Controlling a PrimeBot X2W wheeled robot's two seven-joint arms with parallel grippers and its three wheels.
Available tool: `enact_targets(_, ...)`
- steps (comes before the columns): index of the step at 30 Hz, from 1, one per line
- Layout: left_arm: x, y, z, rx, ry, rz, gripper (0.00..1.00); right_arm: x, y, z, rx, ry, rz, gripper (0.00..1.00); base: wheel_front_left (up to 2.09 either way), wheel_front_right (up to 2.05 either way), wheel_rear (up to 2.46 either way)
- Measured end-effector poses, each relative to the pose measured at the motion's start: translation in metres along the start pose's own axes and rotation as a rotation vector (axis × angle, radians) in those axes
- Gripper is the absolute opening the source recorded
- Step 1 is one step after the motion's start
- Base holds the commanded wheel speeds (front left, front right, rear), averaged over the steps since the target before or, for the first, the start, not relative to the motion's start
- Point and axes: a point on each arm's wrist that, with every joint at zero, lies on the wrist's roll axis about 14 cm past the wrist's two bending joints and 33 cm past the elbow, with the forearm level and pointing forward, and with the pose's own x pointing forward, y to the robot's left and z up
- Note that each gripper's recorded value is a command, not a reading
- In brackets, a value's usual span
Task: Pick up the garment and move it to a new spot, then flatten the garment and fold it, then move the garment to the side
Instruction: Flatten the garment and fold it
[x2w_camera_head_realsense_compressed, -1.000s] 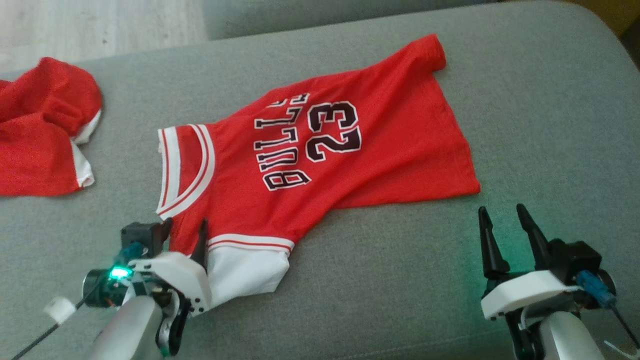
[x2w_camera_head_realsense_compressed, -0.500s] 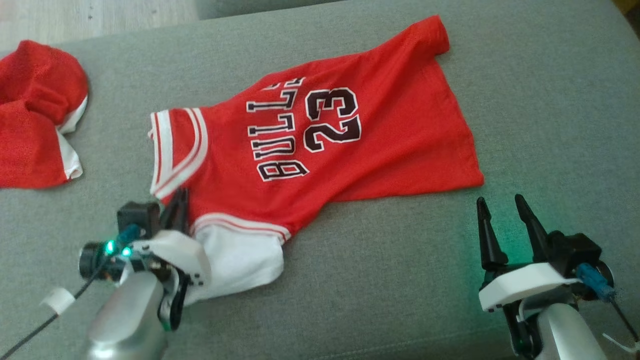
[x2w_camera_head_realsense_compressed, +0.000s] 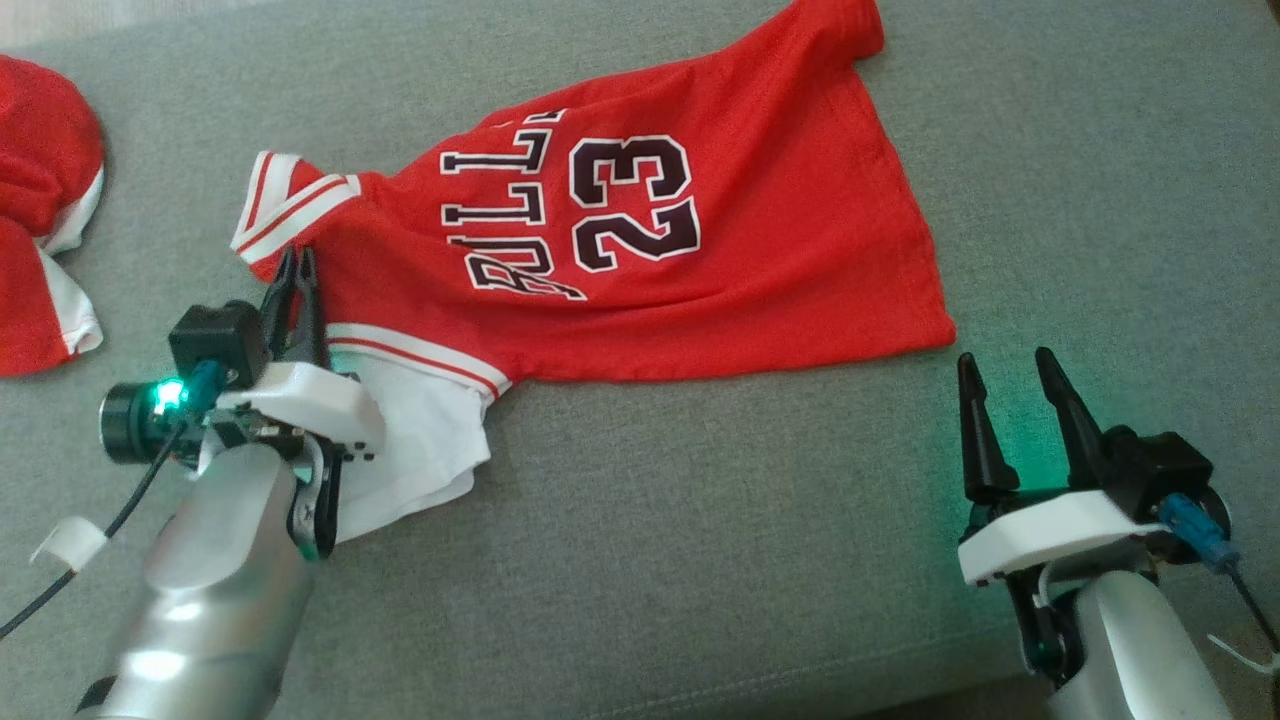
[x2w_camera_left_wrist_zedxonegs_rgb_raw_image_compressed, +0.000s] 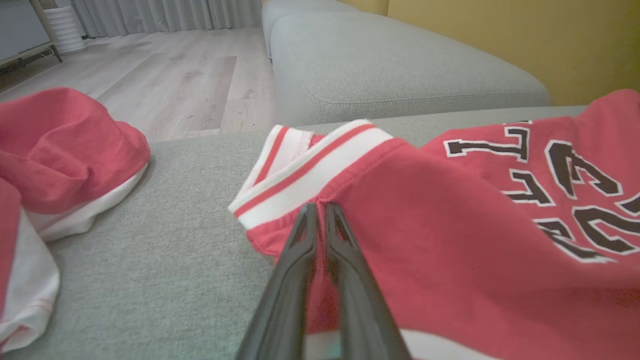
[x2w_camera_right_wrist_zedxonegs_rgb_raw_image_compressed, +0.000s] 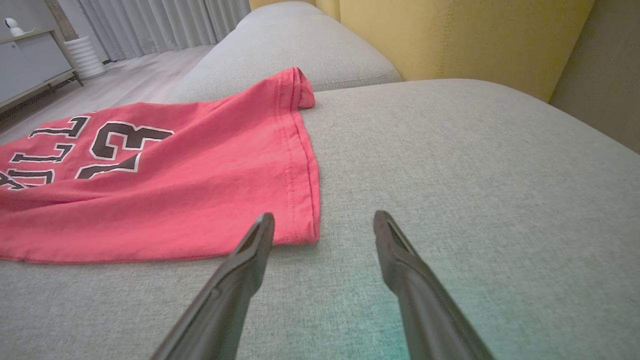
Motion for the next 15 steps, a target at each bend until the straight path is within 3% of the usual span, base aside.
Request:
enact_targets(1, 0.000, -0.001, 0.000, -0.005, -0.006, -0.006, 1.00, 0.000, -0.001, -0.001, 0.001, 0.003, -0.004, 1.00, 0.00, 0.00, 0.00)
enact_targets(8, -0.014, -0.004, 0.027, -0.069, -0.106, 0.000, 1.00, 0.000, -0.004, 0.008, 0.006, -0.034, -0.012, 1.00, 0.00, 0.00, 0.00)
enact_targets(15, -0.068, -0.012, 0.021, -0.109, -0.149, 0.004, 1.00, -0.003, 0.005, 0.031, -0.004, -0.104, 0.013, 1.00, 0.00, 0.00, 0.00)
